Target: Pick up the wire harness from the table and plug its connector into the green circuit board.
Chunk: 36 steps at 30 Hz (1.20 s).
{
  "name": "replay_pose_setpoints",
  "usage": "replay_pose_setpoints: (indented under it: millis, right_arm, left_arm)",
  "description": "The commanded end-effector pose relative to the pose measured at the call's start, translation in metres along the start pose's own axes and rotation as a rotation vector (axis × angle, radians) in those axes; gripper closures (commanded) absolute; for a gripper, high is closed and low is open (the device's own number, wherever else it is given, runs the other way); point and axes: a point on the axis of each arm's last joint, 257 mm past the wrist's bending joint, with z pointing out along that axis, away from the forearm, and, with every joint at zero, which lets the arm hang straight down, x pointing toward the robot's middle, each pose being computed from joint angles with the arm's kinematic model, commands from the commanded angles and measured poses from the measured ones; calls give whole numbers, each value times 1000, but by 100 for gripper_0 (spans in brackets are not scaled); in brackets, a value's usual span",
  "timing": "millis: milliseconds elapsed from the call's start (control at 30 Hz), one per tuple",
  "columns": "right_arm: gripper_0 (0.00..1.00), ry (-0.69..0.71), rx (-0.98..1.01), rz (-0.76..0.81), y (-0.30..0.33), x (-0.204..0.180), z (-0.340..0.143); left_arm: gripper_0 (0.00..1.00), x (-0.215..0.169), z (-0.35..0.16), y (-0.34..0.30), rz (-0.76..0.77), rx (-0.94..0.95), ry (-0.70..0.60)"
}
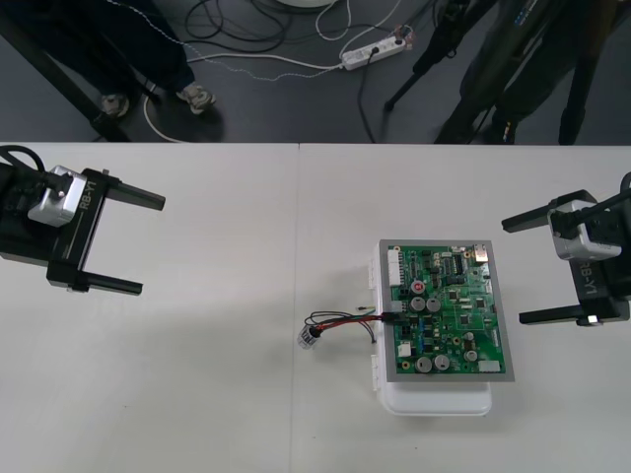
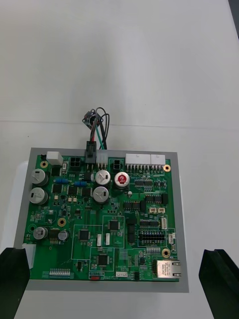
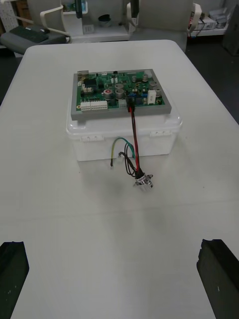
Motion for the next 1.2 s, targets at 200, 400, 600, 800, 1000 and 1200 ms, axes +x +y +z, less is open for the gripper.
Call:
replay_pose_setpoints:
  millis: [200, 400, 600, 800, 1000, 1200]
  right_arm:
    - [0, 4, -45, 46, 22, 9, 11]
    - [0, -31, -42, 60, 22, 9, 17]
    - [0, -66, -34, 10, 22, 8, 23]
    - [0, -73, -35, 8, 22, 9, 24]
    - [0, -80, -40, 13, 24, 8, 24]
    - [0, -79, -40, 15, 24, 9, 24]
  left_arm:
    - [0, -9, -5, -14, -16, 58, 58]
    - [0, -6, 5, -17, -8, 66, 71]
    - [0, -8, 15, -21, -19, 81, 55]
    - [0, -7, 17, -21, -31, 80, 56]
    - [0, -7, 17, -21, -31, 81, 56]
    - [0, -7, 17, -21, -31, 81, 56]
